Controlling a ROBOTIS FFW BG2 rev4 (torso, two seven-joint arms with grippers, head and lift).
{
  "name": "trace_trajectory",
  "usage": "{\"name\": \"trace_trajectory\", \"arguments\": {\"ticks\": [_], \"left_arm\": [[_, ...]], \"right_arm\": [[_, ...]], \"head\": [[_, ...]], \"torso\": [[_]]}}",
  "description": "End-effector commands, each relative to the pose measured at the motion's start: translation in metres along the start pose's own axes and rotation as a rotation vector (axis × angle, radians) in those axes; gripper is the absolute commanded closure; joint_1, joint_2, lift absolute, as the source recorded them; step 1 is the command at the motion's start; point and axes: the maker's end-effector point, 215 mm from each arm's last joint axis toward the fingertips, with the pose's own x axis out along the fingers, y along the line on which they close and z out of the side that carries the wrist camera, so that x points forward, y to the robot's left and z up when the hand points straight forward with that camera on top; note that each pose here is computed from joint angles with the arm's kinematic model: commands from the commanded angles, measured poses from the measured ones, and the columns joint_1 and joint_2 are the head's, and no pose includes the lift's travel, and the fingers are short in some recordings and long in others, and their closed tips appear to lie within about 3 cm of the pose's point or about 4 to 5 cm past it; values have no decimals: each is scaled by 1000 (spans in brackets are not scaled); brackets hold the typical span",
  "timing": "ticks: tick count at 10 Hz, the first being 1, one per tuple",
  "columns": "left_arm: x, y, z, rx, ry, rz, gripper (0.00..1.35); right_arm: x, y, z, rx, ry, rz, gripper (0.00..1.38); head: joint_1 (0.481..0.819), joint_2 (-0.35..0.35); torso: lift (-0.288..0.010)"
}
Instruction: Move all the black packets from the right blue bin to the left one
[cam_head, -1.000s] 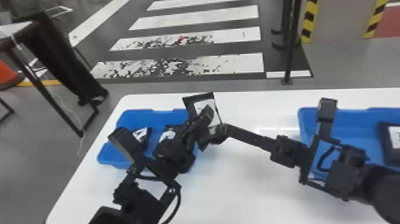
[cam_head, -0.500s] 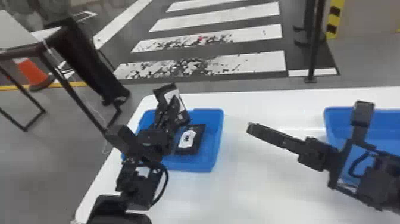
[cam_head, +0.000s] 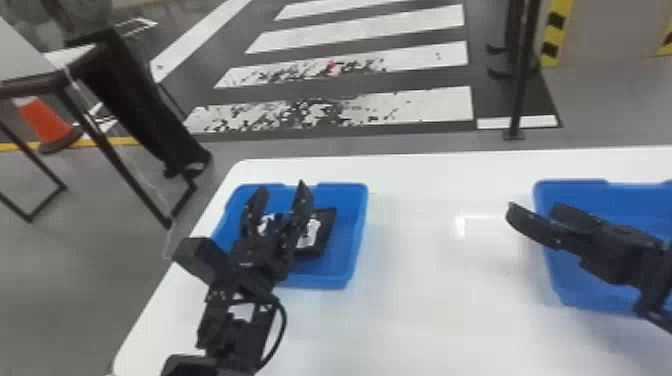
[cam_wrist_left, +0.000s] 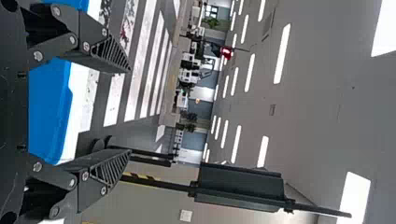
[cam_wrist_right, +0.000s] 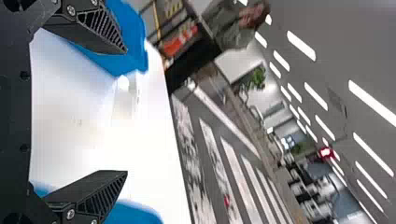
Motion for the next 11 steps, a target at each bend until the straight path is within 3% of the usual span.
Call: {"name": "trace_trajectory", "arguments": {"ticks": [1,3,6,8,11], "left_arm": [[-6,-6,5,-36,-30,-5,196],[-9,-7,10,-54,-51,-4,194],[-14,-12,7,-69,-50,-8,196],[-13,-18,7,-75,-53,-17,197],[-17,-16,4,-79,-48,-13,206]], "right_arm": [[-51,-51,20,-122,9,-226,110],[-109,-115,32,-201,17,-532,113],[-149,-158,37,-244,164,-772,114],[-151,-172,45,-262,230,-849,113],[-148,-202,24,-196,329,-879,119]], "head": [[695,237],[695,112],[695,11],[695,-23],[695,-52]], "torso": [[-168],[-168],[-168],[-168],[-168]]}}
